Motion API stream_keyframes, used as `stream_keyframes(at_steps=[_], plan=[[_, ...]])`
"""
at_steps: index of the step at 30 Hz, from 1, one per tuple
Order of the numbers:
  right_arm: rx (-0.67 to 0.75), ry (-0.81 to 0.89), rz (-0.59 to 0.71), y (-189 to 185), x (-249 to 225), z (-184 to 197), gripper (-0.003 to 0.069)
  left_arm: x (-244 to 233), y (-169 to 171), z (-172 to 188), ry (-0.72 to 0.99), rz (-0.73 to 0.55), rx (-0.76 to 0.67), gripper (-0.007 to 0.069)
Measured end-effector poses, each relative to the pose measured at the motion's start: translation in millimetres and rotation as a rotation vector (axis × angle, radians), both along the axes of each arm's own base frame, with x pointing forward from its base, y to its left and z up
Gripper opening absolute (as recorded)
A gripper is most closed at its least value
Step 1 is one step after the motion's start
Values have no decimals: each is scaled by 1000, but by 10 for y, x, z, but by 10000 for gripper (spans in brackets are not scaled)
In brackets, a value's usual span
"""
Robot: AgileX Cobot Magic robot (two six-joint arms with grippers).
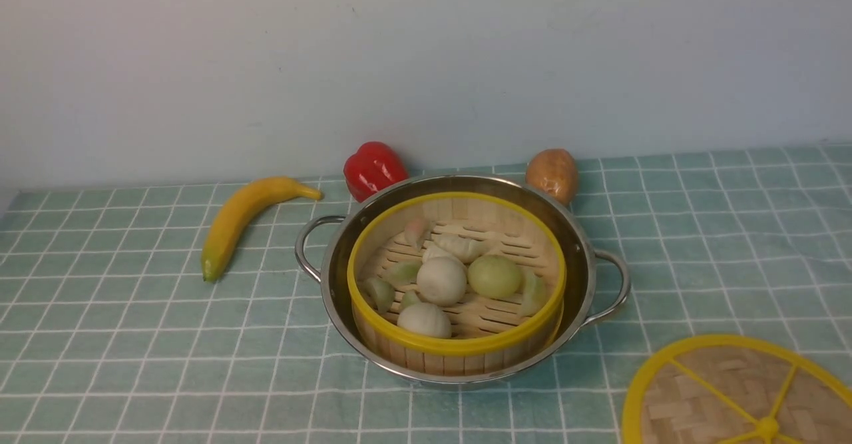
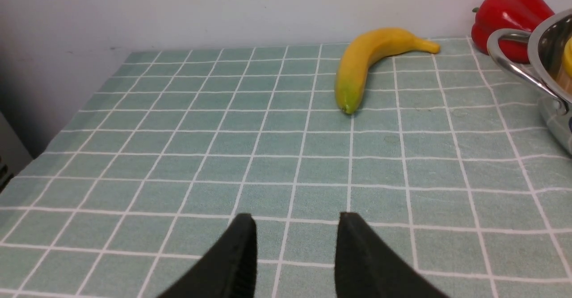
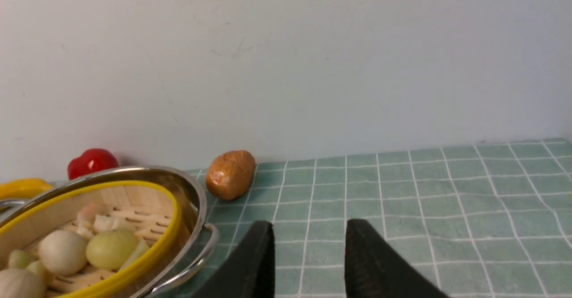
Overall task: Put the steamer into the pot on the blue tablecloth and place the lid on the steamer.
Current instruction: 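Move the gripper down to the bamboo steamer lid and grasp its center knob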
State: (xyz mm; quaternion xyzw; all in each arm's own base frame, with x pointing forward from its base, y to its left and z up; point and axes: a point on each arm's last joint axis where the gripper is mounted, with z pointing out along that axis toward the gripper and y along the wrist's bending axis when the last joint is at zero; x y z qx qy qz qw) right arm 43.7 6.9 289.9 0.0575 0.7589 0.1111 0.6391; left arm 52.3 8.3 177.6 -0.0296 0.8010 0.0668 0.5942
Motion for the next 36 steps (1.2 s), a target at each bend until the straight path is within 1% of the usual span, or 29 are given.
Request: stream_keyframes(at_steps=[3,4,5,8,10,12,13,15,16,19,21,23,26,28,29,30,33,36], plan=[[9,39,13,13,5,120,243,0,0,0,0,0,0,242],[37,44,26,30,26,224,243,0,0,0,0,0,0,242],[42,40,28,33,25,248,243,0,0,0,0,0,1,242],[157,45,76,96,86,372,243,0,0,0,0,-1,3,242],[166,65,99,120,119,399,243,0,0,0,1,-1,4,242],[98,137,136,146,164,410,243,0,0,0,1,-1,4,242],[26,214,172,165,207,400,243,0,0,0,1,-1,4,242],[-28,271,201,177,245,403,243,0,0,0,1,-1,4,242],[-110,366,246,188,323,427,243,0,0,0,1,-1,4,242],[-205,560,310,194,563,412,243,0,0,0,1,-1,4,242],[-240,641,331,190,730,398,243,0,0,0,1,-1,4,242],[-254,749,356,195,972,317,243,0,0,0,1,-1,4,242],[-230,905,385,214,1289,144,243,0,0,0,1,-1,4,242],[-217,963,398,223,1381,67,243,0,0,0,1,-1,4,242],[-198,1048,412,234,1510,-64,243,0,0,0,1,-1,5,242],[-196,1057,413,235,1526,-81,243,0,0,0,1,-1,5,242],[-164,1189,403,236,1747,-370,254,0,0,0,1,-1,5,242],[-156,1230,399,248,1824,-487,264,0,0,0,1,-1,5,243]])
